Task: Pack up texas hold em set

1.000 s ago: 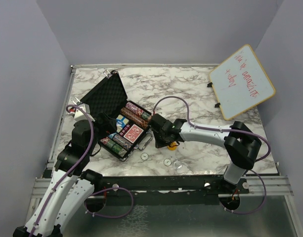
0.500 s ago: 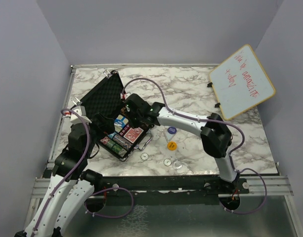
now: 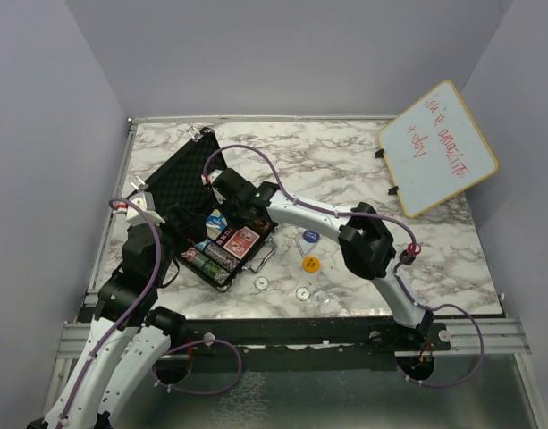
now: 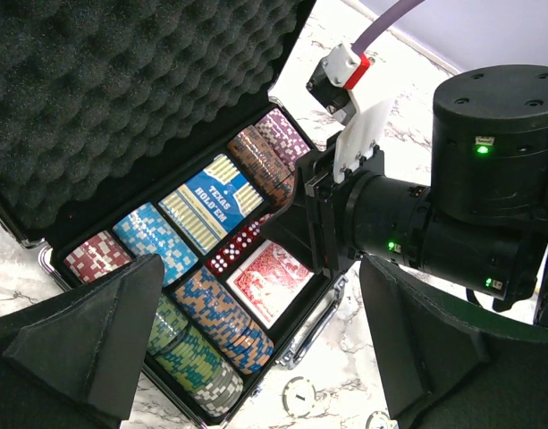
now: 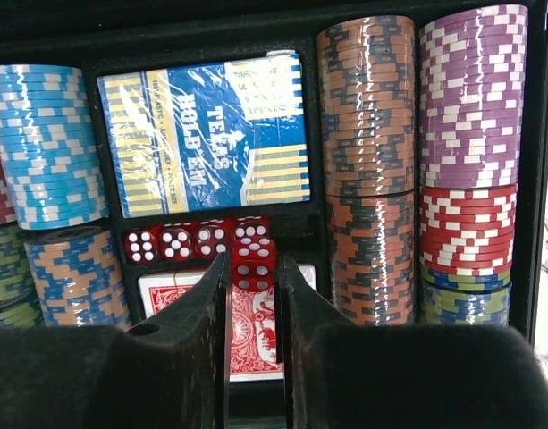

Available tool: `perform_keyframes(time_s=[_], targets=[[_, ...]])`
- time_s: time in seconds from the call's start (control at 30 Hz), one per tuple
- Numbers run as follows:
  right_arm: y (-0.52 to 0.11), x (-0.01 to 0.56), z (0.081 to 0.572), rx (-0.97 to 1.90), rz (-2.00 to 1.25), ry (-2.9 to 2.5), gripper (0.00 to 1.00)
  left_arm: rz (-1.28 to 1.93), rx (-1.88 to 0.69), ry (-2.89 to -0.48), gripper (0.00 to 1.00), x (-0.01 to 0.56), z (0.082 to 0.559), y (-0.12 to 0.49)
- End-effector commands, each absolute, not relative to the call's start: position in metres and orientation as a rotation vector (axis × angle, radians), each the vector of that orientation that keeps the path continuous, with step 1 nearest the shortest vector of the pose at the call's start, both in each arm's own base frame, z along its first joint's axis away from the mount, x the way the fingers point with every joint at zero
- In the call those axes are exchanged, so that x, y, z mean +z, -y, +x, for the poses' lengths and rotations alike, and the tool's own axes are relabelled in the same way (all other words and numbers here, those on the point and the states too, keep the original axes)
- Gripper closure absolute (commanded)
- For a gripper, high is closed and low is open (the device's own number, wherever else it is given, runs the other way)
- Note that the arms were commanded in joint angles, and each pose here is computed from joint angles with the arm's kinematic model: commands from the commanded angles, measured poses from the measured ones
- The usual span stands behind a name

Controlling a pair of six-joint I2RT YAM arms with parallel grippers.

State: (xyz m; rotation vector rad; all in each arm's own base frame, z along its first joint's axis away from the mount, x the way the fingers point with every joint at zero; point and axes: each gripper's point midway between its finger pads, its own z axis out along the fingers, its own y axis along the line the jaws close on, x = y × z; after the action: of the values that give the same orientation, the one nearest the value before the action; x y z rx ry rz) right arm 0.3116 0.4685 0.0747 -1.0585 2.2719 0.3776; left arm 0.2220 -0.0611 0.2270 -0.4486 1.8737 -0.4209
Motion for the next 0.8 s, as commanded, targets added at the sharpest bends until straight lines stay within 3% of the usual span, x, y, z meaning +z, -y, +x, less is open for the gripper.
perform_keyframes(time_s=[0.0, 0.77], targets=[[-0.463, 0.061, 0.318, 0.307, -1.086, -2.287, 0.8, -0.464, -0.393, -1.874, 0.01, 0.225, 0.222, 0.056], [-0.457, 0.055, 0.331, 0.269, -1.04, -2.301, 0.77, -0.465, -0.39, -1.876, 0.01, 0.224, 0.222, 0.056]])
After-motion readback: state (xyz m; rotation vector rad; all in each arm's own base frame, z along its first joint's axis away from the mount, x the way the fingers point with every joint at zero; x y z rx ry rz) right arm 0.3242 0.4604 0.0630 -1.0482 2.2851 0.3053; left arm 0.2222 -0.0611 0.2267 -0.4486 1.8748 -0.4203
